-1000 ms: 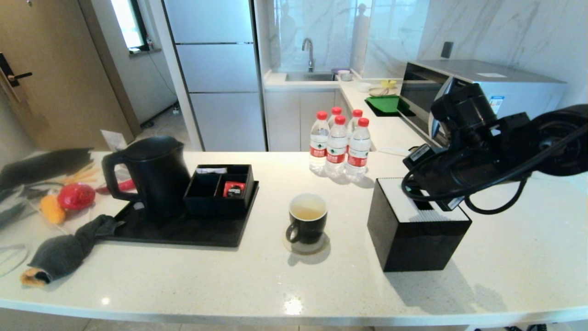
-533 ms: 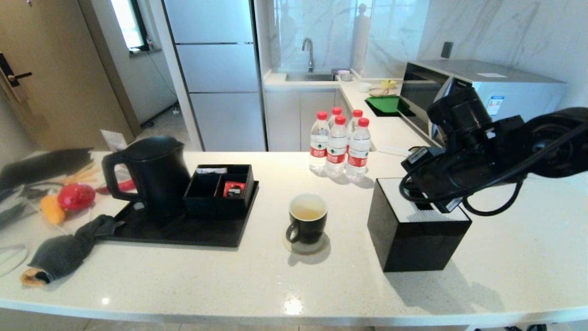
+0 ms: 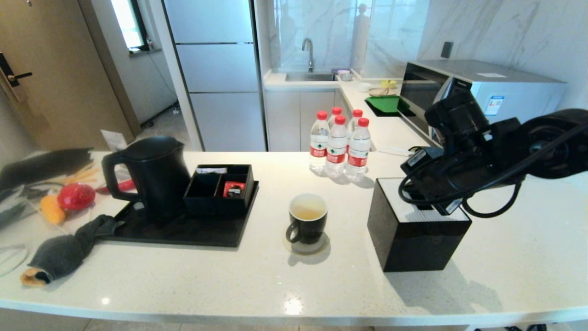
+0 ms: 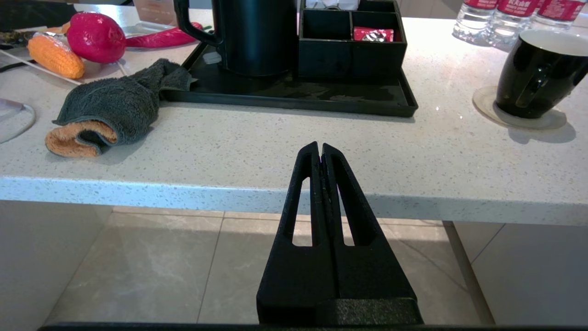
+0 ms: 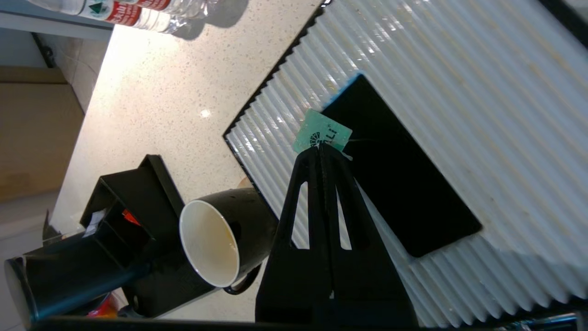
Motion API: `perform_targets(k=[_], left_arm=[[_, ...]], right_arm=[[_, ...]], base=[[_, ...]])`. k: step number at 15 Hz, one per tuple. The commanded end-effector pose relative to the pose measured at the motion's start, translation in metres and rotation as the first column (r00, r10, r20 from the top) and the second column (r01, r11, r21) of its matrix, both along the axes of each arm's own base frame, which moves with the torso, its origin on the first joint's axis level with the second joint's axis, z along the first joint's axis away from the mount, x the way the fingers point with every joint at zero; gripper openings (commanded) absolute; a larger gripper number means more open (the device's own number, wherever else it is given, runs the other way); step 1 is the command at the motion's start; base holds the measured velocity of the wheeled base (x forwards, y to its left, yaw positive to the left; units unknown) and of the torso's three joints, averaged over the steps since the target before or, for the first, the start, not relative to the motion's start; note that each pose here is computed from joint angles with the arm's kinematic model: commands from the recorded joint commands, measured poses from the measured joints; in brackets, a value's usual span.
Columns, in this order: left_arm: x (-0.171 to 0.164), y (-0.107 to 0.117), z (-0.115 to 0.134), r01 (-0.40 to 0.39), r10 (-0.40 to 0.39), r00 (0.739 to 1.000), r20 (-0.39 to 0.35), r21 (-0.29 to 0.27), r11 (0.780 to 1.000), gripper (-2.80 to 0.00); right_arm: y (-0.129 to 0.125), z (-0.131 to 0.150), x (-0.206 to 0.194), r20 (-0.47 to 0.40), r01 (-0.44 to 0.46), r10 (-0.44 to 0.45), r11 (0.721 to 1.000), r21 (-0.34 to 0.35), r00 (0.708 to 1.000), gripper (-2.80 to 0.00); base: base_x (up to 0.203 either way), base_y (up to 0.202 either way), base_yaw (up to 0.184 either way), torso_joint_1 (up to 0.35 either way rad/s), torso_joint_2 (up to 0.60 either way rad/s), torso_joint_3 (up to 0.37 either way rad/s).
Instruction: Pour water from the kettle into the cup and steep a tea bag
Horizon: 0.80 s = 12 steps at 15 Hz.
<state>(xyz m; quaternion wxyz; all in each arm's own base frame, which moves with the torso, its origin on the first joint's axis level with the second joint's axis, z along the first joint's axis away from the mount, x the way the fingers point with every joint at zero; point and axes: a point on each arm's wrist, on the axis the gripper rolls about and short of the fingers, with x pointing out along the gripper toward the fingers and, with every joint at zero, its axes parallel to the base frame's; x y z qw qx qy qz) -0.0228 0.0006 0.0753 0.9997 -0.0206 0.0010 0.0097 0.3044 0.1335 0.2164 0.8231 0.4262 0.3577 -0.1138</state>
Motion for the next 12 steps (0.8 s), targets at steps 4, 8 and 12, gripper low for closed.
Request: perform_targets(k=[4,8,12], left_arm=[[0.000,0.000,0.000,-0.001,0.001,1.000,0.001,-0.002,1.000,-2.80],[0.000,0.000,0.000,-0.001,0.001,1.000,0.000,-0.001,1.000,-2.80],[0.000,0.000,0.000,-0.001,0.001,1.000,0.000,-0.001,1.000,-2.80]], right_arm=[[-0.002,0.004,-0.004,0.004,0.013,-0.013,1.000,-0.002,1.000,-2.80],[-0.003,0.008,-0.007,0.014,0.012,-0.012,1.000,0.004,1.000,-2.80],[-0.006,0.014,-0.012,0.021,0.013,-0.013,1.000,0.006,1.000,-2.80]], base=[[0.000,0.000,0.000,0.000,0.00,0.000],[0.000,0.000,0.000,0.000,0.00,0.000],[0.000,0.000,0.000,0.000,0.00,0.000]])
